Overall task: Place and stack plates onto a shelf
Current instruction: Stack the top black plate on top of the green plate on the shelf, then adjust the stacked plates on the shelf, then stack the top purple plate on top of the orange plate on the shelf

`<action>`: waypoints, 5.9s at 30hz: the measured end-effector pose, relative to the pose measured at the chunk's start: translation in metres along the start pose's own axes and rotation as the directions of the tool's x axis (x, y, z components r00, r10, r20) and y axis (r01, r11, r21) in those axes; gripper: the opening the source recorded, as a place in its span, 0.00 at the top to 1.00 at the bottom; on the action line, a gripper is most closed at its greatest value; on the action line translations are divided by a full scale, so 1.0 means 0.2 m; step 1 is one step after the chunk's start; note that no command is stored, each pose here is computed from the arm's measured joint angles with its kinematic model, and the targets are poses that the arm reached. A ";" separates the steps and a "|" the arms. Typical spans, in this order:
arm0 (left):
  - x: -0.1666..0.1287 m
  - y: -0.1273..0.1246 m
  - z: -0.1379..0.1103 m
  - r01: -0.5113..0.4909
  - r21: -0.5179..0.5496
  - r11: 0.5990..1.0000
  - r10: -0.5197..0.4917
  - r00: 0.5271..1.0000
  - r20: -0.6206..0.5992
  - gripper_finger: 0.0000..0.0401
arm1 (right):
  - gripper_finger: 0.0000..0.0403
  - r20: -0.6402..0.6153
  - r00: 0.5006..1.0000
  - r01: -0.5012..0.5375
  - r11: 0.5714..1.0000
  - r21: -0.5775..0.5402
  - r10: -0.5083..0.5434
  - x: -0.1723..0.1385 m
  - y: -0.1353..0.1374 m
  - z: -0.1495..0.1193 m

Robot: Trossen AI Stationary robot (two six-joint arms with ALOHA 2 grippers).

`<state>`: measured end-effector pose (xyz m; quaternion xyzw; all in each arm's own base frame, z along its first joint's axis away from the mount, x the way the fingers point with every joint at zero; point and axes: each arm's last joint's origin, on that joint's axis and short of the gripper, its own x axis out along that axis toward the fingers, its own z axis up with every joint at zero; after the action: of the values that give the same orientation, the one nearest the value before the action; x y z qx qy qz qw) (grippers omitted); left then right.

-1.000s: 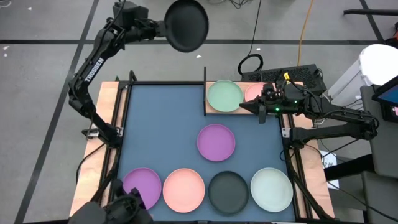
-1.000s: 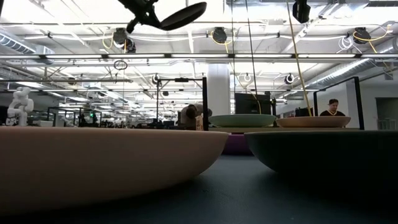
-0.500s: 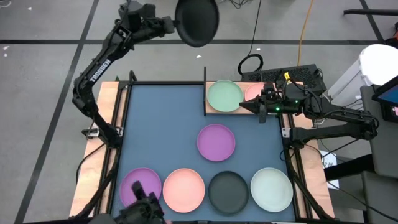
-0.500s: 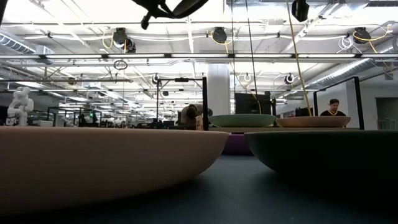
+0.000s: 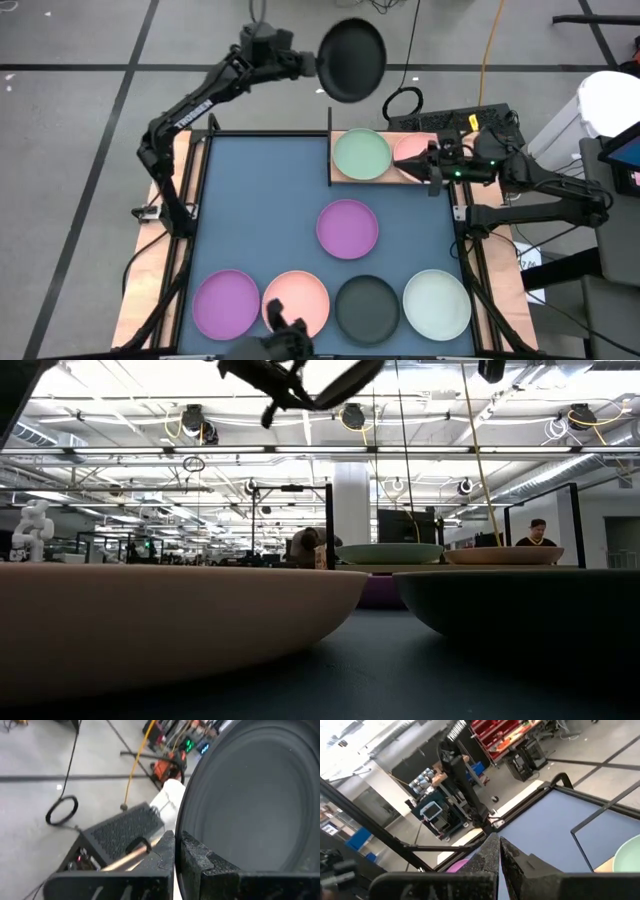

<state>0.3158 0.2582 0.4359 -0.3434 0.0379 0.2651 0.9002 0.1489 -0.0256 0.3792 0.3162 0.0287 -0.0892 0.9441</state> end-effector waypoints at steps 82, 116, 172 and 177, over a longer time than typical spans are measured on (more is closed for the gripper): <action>0.63 0.06 -0.75 -0.062 0.648 0.759 0.310 0.910 -0.276 0.89 | 1.00 0.005 1.000 0.020 1.000 -0.019 -0.020 -0.04 0.00 0.00; 0.06 -0.55 -0.68 0.162 0.558 0.814 0.062 0.930 -0.362 0.89 | 1.00 -0.223 0.967 0.091 0.985 -0.147 -0.123 0.26 -0.34 -0.46; -0.38 -0.35 -1.43 0.077 0.207 0.975 0.029 0.885 -0.464 0.89 | 1.00 -0.320 0.767 0.207 0.687 -0.696 -0.556 0.56 -0.78 -0.62; -0.38 -0.35 -1.43 0.081 0.217 0.973 0.031 0.883 -0.467 0.89 | 1.00 -0.311 0.790 0.239 0.732 -0.638 -0.529 0.51 -0.72 -0.60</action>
<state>0.3178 -0.0029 0.2784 -0.2907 0.2798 0.1566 0.9015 0.2235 -0.0813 0.1874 0.0188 0.3499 -0.1962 0.9158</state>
